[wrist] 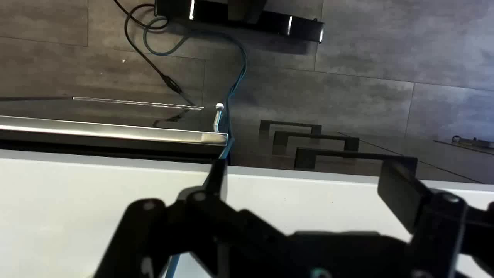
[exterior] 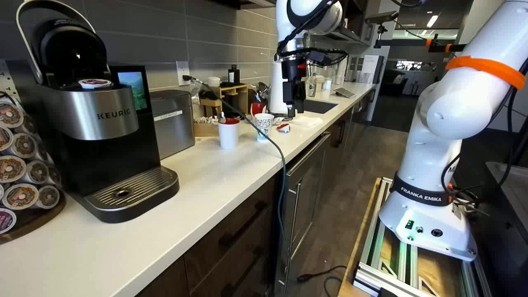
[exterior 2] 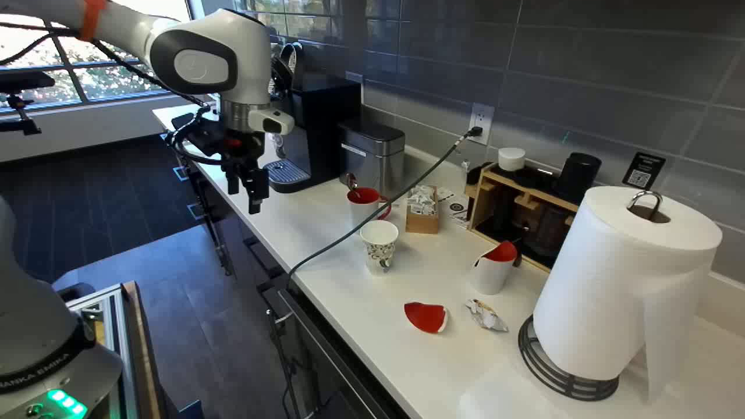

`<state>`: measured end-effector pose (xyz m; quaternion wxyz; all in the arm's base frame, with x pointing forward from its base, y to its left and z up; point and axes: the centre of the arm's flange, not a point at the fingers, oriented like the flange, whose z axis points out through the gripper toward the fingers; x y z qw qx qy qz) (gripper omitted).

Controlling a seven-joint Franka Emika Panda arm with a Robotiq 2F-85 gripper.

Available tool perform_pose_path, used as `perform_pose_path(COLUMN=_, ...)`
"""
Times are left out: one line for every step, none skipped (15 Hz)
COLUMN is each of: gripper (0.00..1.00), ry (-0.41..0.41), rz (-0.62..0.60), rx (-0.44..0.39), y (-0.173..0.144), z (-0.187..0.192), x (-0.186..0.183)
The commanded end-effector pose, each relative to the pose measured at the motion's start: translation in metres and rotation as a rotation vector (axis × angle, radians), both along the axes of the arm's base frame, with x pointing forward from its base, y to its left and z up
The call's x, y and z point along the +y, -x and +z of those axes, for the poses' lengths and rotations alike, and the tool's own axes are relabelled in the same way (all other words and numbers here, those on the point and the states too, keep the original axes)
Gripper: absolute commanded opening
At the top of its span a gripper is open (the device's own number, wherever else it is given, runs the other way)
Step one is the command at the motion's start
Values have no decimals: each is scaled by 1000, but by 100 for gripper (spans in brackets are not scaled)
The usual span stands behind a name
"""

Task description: Pour out the contents from the broken cup

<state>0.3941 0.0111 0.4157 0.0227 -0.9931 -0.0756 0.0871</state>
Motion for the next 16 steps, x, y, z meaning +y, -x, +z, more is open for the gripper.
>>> perform_pose_path(gripper=100, ry=0, rz=0, rx=0, y=0, z=0, x=0)
perform_pose_path(gripper=100, ry=0, rz=0, rx=0, y=0, z=0, x=0)
perform_pose_path(gripper=100, ry=0, rz=0, rx=0, y=0, z=0, x=0)
perform_pose_path(gripper=100, ry=0, rz=0, rx=0, y=0, z=0, x=0)
perform_pose_path(gripper=100, ry=0, rz=0, rx=0, y=0, z=0, x=0)
perform_pose_path(gripper=100, ry=0, rz=0, rx=0, y=0, z=0, x=0)
perform_pose_path(gripper=100, ry=0, rz=0, rx=0, y=0, z=0, x=0)
perform_pose_path(gripper=100, ry=0, rz=0, rx=0, y=0, z=0, x=0)
perform_pose_path(gripper=100, ry=0, rz=0, rx=0, y=0, z=0, x=0)
perform_pose_path(gripper=100, ry=-4, rz=-26, rx=-22, y=-9, z=0, x=2)
perform_pose_path(gripper=100, ry=-8, rz=-41, rx=-49, y=-18, z=3, x=4)
perform_pose_path(gripper=100, ry=-19, rz=-71, rx=-103, y=-32, z=7, x=4)
perform_pose_path(gripper=100, ry=-9, rz=-107, rx=-165, y=-47, z=12, x=0)
perform_pose_path(gripper=100, ry=0, rz=-135, rx=-220, y=-63, z=17, x=-7)
perform_pose_path(gripper=100, ry=7, rz=-157, rx=-263, y=-76, z=21, x=-14)
perform_pose_path(gripper=100, ry=34, rz=-182, rx=-307, y=-91, z=26, x=-28)
